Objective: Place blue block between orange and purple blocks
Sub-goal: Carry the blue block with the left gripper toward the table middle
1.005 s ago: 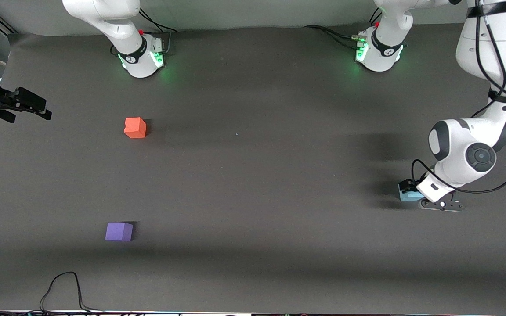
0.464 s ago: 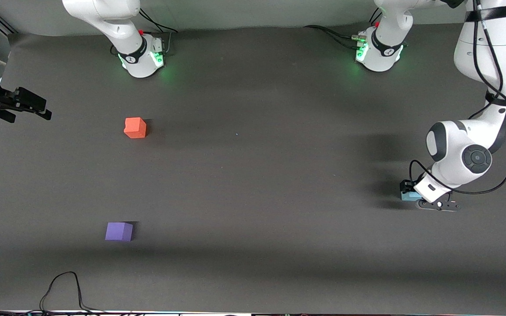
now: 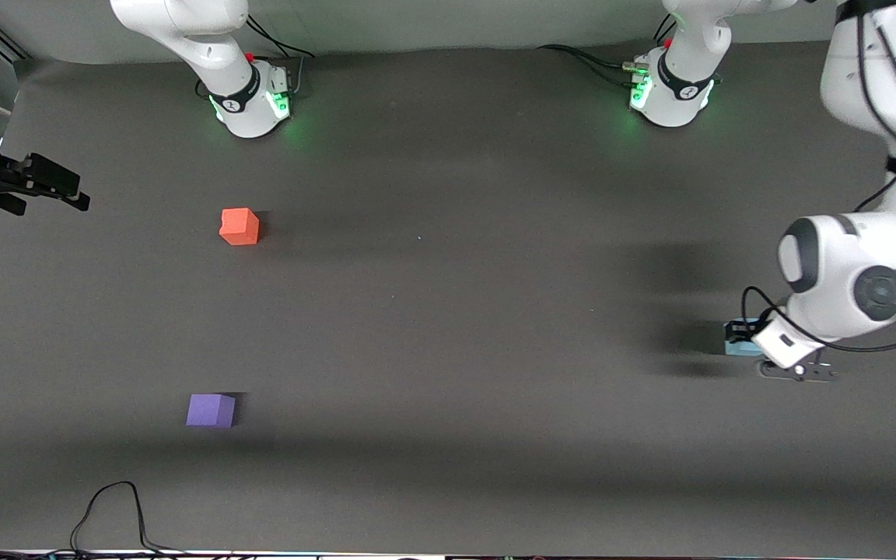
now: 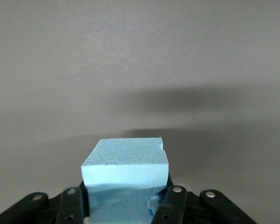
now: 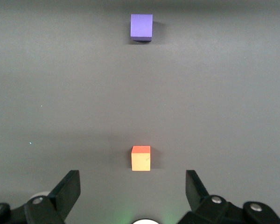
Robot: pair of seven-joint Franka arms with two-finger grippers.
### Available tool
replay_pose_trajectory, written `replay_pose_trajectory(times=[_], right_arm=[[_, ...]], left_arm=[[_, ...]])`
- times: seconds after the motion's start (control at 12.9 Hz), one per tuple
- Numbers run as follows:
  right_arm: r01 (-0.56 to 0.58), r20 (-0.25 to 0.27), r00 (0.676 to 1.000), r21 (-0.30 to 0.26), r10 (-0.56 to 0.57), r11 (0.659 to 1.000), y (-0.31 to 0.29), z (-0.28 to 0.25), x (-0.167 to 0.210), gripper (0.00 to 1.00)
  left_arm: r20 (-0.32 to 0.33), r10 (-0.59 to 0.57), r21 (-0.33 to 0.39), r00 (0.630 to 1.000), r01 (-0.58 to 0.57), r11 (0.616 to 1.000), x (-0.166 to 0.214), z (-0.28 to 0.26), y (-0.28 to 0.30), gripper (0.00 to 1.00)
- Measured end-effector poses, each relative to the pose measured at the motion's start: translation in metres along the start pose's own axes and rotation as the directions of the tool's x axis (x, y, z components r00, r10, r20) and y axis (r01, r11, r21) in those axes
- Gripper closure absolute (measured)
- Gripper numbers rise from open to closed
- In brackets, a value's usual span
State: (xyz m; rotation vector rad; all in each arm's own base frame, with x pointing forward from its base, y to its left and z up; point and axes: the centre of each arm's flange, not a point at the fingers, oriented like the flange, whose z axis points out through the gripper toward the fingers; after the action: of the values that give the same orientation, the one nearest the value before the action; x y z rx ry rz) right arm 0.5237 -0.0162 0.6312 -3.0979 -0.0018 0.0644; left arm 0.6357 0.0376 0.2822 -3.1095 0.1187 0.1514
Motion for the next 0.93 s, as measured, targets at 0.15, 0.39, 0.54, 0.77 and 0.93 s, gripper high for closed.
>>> replay_pose_trajectory(times=[0.15,0.39,0.54,0.77,0.93], right_arm=[[-0.002,0.0,1.0,0.0,0.002,1.0,0.001,0.0,0.0,0.0],[-0.004,-0.001,1.0,0.001,0.004,1.0,0.003,-0.001,0.0,0.0],[-0.004,-0.001,1.0,0.001,0.004,1.0,0.003,-0.001,0.0,0.0],[-0.004,0.0,1.0,0.001,0.004,1.0,0.002,0.0,0.0,0.0],[-0.004,0.0,1.0,0.001,0.004,1.0,0.002,-0.001,0.0,0.0]], left_arm=[[0.042,0.009,-0.008,0.999,-0.009,1.0,0.0,-0.075,0.007,0.45],[0.079,0.038,-0.007,0.996,-0.037,0.999,-0.016,-0.161,0.065,0.47],[0.067,0.012,0.008,0.998,-0.013,1.0,-0.023,-0.194,0.138,0.47],[0.027,-0.069,0.018,0.997,0.069,0.997,-0.045,-0.211,0.28,0.47],[0.018,-0.107,0.011,0.994,0.107,0.994,-0.066,-0.205,0.374,0.47]])
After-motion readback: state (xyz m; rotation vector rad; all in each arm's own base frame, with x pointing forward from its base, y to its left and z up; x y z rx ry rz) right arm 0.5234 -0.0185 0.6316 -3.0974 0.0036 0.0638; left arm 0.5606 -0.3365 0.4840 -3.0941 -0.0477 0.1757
